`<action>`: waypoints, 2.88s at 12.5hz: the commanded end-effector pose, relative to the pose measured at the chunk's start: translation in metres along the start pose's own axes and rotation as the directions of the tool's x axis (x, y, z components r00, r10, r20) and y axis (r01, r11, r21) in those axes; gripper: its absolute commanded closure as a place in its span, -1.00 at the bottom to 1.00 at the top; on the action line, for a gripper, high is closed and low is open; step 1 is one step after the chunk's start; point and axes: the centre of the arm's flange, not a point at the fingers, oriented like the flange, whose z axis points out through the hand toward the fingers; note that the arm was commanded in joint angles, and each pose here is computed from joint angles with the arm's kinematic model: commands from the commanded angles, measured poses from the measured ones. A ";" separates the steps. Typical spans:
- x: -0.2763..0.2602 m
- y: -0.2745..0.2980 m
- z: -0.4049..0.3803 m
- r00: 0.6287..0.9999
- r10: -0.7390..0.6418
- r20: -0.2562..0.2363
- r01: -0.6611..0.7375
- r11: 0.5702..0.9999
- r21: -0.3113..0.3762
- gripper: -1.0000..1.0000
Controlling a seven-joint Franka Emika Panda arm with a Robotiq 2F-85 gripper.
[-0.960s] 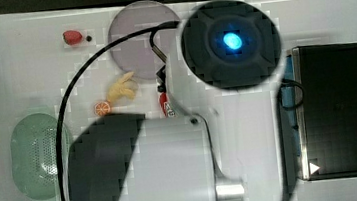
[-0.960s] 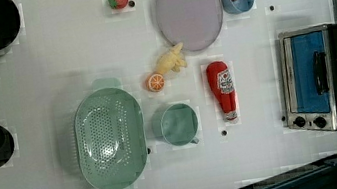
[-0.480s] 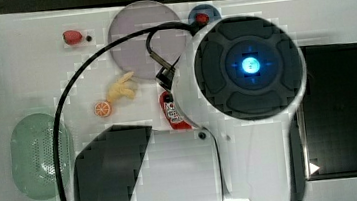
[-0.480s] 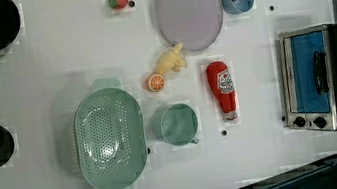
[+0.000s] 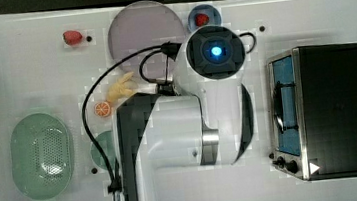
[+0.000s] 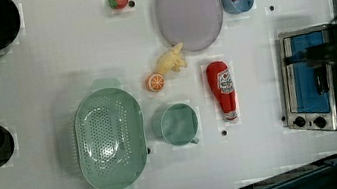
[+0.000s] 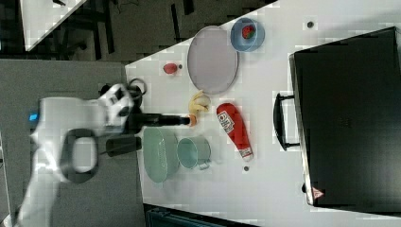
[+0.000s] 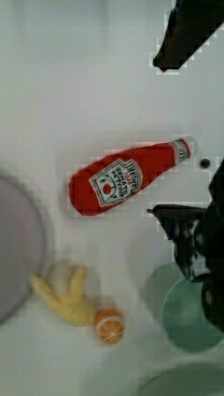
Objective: Pick Ketchup from the table and place it in strainer.
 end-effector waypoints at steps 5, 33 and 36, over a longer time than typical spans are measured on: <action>-0.005 -0.011 0.093 0.934 -0.353 -0.055 0.352 0.936 -0.024 -1.00; -0.032 -0.044 0.065 0.925 -0.380 -0.008 0.377 0.920 -0.105 -0.22; -0.055 -0.085 0.013 0.951 -0.308 0.016 0.308 0.944 -0.117 -0.22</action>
